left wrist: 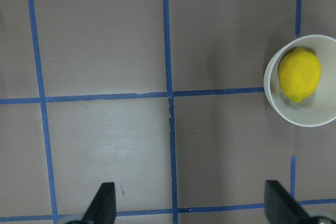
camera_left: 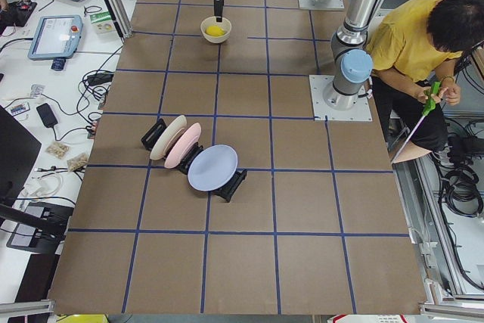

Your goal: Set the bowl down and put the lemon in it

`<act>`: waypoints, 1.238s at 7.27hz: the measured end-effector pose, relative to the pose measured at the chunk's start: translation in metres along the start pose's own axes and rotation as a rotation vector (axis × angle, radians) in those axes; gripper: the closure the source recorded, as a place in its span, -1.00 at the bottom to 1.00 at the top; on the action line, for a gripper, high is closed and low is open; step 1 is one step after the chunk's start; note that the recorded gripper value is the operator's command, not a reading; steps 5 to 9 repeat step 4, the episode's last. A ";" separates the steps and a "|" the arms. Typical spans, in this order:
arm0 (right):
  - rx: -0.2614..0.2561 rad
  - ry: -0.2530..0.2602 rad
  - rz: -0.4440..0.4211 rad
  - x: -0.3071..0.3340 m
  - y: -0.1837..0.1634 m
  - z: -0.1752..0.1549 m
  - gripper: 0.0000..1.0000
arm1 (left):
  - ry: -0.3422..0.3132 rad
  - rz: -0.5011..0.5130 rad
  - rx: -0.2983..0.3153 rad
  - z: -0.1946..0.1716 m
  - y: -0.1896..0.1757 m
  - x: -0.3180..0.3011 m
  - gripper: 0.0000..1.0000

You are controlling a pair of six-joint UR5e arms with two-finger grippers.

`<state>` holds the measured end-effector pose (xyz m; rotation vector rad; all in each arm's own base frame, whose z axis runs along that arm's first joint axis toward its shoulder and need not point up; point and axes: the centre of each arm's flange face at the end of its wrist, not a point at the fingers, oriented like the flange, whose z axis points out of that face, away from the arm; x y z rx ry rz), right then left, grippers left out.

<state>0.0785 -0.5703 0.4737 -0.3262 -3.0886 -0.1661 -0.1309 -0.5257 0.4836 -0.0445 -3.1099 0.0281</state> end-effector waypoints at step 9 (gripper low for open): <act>0.001 0.004 -0.085 -0.036 0.026 -0.003 -1.00 | 0.000 0.000 -0.001 0.001 -0.001 -0.001 -1.00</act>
